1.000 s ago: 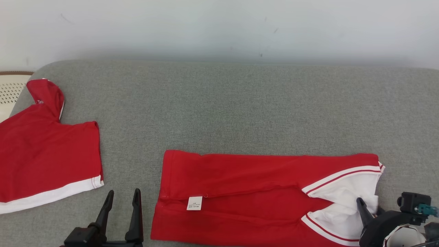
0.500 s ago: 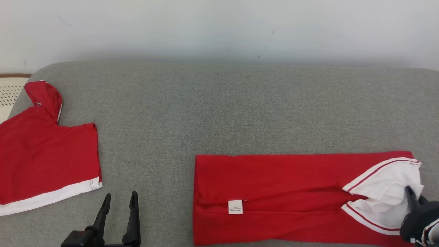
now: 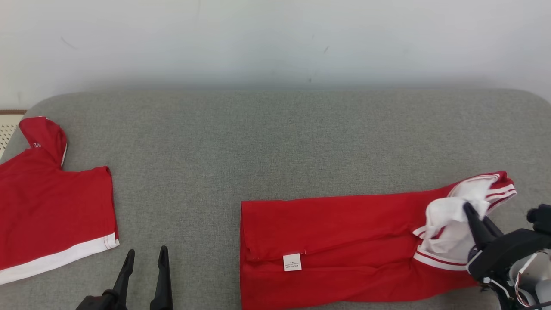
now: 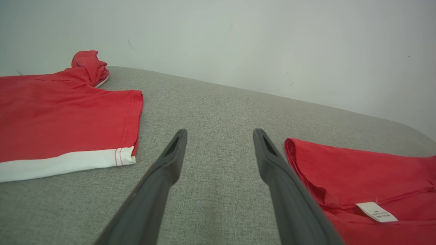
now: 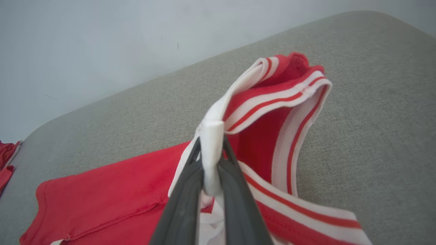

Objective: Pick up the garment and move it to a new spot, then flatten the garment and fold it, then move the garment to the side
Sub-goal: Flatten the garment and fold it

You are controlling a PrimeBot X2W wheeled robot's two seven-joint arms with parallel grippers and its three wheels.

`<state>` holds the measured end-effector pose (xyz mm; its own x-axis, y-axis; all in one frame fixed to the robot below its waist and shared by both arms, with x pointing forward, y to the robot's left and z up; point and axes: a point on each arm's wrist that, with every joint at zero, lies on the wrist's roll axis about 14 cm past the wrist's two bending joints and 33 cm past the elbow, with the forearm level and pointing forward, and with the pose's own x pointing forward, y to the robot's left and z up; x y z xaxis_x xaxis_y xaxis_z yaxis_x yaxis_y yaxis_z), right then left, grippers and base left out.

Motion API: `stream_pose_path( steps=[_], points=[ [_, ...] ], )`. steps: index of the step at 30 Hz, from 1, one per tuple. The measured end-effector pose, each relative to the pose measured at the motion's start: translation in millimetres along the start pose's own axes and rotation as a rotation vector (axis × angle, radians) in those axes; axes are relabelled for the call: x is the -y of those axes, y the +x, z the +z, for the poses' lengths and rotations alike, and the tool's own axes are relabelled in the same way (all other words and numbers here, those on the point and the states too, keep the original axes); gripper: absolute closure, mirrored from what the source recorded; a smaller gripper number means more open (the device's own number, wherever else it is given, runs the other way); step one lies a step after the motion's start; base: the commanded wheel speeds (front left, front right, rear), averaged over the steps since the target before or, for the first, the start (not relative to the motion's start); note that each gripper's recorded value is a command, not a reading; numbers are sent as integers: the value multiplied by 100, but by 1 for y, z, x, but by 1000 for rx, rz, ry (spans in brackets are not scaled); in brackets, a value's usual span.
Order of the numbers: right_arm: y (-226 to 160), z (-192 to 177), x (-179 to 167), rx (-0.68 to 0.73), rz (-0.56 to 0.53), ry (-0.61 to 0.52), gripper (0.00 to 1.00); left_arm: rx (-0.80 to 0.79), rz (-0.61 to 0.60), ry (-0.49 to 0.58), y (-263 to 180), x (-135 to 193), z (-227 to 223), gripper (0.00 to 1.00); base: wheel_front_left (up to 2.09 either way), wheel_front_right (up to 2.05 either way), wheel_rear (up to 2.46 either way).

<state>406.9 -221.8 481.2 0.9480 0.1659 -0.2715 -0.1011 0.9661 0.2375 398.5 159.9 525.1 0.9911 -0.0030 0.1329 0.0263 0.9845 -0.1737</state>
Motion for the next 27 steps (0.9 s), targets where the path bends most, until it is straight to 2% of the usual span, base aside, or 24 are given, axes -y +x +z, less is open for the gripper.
stream_pose_path(
  steps=[8,10,15,21,27],
  points=[
    [-15,16,-78,24,229,115,100,13,-8,-3,-2,2,5,0,0,0,0],
    [-20,16,-110,15,318,144,100,14,-4,-3,-3,1,6,0,0,0,0],
    [-25,20,-154,12,437,160,100,13,5,-2,-6,-2,6,0,0,0,0],
    [-29,12,-196,-24,541,160,100,2,17,-1,-12,-7,4,0,0,0,0],
    [-23,2,-222,-50,589,154,100,-8,30,-6,-18,-13,2,0,0,0,0]
  ],
)
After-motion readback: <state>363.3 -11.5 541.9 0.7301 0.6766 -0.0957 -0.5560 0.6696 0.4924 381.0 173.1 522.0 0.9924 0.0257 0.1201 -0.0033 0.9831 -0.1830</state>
